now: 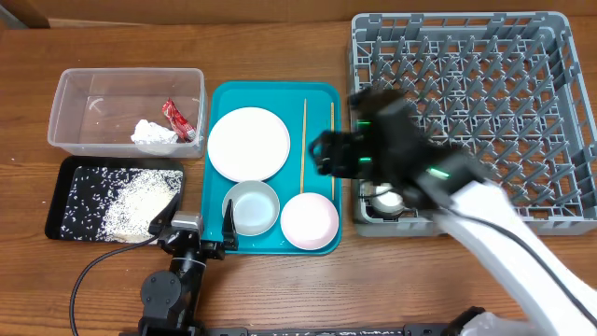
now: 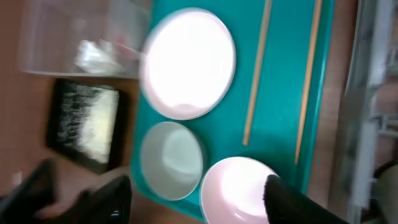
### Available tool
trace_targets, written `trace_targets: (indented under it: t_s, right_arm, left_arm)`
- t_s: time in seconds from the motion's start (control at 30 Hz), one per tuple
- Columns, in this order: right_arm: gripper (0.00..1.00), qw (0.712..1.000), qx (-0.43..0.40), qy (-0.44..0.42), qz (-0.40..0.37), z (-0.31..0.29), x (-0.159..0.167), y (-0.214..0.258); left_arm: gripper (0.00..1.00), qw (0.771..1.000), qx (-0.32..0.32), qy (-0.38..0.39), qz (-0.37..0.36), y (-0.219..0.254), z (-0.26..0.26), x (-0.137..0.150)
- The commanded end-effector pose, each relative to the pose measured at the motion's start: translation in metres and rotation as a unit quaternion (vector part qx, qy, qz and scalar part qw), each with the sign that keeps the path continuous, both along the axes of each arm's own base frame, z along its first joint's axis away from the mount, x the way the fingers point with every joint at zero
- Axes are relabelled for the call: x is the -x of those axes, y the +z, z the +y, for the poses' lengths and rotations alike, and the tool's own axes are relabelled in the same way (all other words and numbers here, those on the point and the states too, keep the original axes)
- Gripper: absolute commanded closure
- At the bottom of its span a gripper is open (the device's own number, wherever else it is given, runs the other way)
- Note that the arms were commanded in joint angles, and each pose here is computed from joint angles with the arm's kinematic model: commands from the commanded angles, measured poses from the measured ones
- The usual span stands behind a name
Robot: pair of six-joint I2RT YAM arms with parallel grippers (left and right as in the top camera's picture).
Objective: Sort waste into correct bins and load items into the dishwasher
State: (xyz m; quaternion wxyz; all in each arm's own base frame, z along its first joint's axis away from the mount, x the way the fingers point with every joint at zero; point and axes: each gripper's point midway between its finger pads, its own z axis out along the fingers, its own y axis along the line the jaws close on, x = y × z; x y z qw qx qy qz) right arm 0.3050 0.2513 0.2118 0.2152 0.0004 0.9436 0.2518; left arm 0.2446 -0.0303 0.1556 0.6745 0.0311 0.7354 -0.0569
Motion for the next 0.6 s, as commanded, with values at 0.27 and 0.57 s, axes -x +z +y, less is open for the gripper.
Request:
trace_targets:
  t_s: [0.27,0.57]
  right_arm:
    - [0.47,0.992,0.095,-0.036,0.07,0.029,-0.053,-0.16]
    - [0.56,0.989,0.111,-0.04,0.084,0.032,-0.061,-0.206]
  left_arm:
    - [0.0,1.0,-0.01,0.008,-0.001,-0.001,0.003,0.0]
    - [0.01,1.0,-0.01,0.008,-0.001,-0.001,0.003,0.0]
